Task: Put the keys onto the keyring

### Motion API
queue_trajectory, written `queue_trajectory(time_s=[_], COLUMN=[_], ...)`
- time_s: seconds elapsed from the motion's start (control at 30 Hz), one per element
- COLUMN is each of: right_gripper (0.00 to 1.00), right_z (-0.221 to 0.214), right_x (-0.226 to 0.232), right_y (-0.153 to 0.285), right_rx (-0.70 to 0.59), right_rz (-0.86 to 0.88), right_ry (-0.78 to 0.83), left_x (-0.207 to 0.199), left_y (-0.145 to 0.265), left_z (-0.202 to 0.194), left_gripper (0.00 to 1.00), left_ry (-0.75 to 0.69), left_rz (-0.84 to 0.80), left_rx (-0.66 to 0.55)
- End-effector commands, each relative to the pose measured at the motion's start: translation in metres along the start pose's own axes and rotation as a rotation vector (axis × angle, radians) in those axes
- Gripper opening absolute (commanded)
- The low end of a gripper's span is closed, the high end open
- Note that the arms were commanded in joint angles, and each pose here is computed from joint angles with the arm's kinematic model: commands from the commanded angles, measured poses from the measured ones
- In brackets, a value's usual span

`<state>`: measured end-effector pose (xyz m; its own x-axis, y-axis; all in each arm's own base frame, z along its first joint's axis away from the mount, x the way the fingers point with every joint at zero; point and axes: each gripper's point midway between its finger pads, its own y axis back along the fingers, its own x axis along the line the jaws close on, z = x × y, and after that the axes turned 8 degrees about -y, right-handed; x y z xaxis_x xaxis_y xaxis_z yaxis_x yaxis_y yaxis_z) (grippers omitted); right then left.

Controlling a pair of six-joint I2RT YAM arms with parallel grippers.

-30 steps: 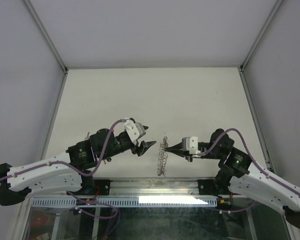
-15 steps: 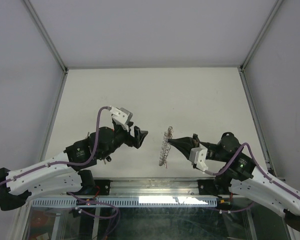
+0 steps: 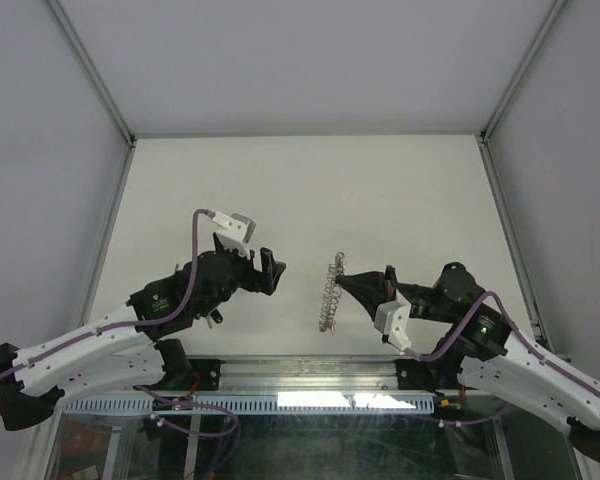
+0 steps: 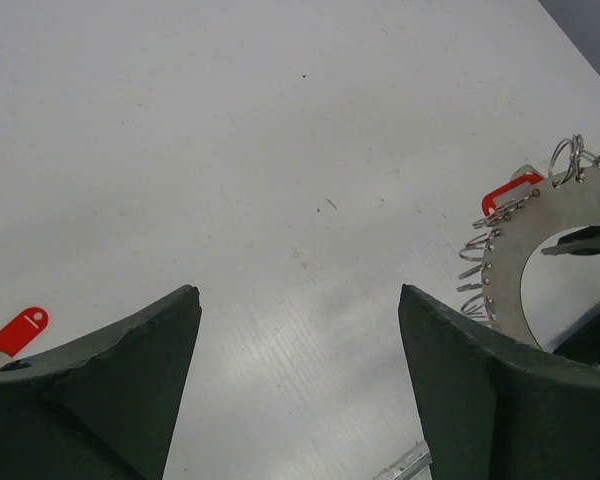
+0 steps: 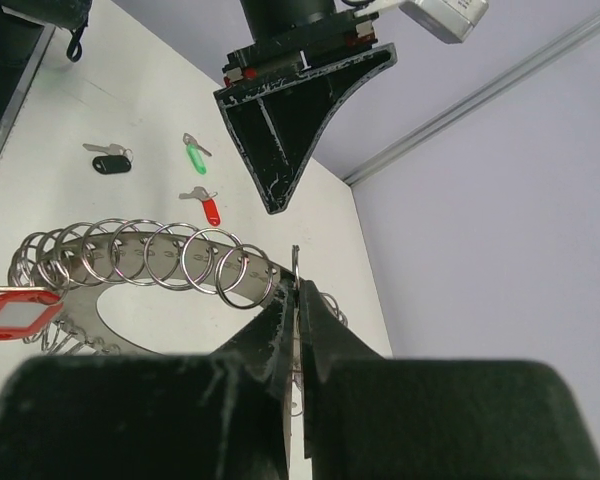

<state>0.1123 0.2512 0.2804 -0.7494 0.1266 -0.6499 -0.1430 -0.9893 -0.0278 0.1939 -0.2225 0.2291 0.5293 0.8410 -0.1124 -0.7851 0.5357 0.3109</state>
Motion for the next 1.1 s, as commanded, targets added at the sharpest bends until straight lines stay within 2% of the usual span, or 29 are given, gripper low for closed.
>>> queue_trajectory(time_s=[0.0, 0.3, 0.53, 0.7, 1.07], right_gripper=[0.0, 0.0, 0.0, 0.0, 0.0], right_z=[0.043, 0.065, 0.081, 0.084, 0.089], right_x=[-0.031, -0.049, -0.051, -0.05, -0.041], right_y=[0.003, 0.001, -0.004, -0.009, -0.015], right_rx=[-0.075, -0.082, -0.125, -0.12, -0.187], right_rz=[-0.034, -0.023, 0.021, 0.066, 0.092], right_ry=[0.177, 0.279, 0.267, 0.277, 0.247], left_x=[-0.002, -0.011, -0.019, -0.014, -0.003], left_y=[-0.004, -0.008, 0.0, 0.002, 0.009], left_z=[0.002, -0.001, 0.023, 0.038, 0.037], left_gripper=[0.79, 0.82, 0.83, 0.83, 0.83], left_ry=[0.01, -0.027, -0.089, -0.123, -0.23], left_rz=[0.003, -0.053, -0.122, -0.101, -0.089], left_rx=[0.002, 0.011, -0.097, -0.159, -0.222])
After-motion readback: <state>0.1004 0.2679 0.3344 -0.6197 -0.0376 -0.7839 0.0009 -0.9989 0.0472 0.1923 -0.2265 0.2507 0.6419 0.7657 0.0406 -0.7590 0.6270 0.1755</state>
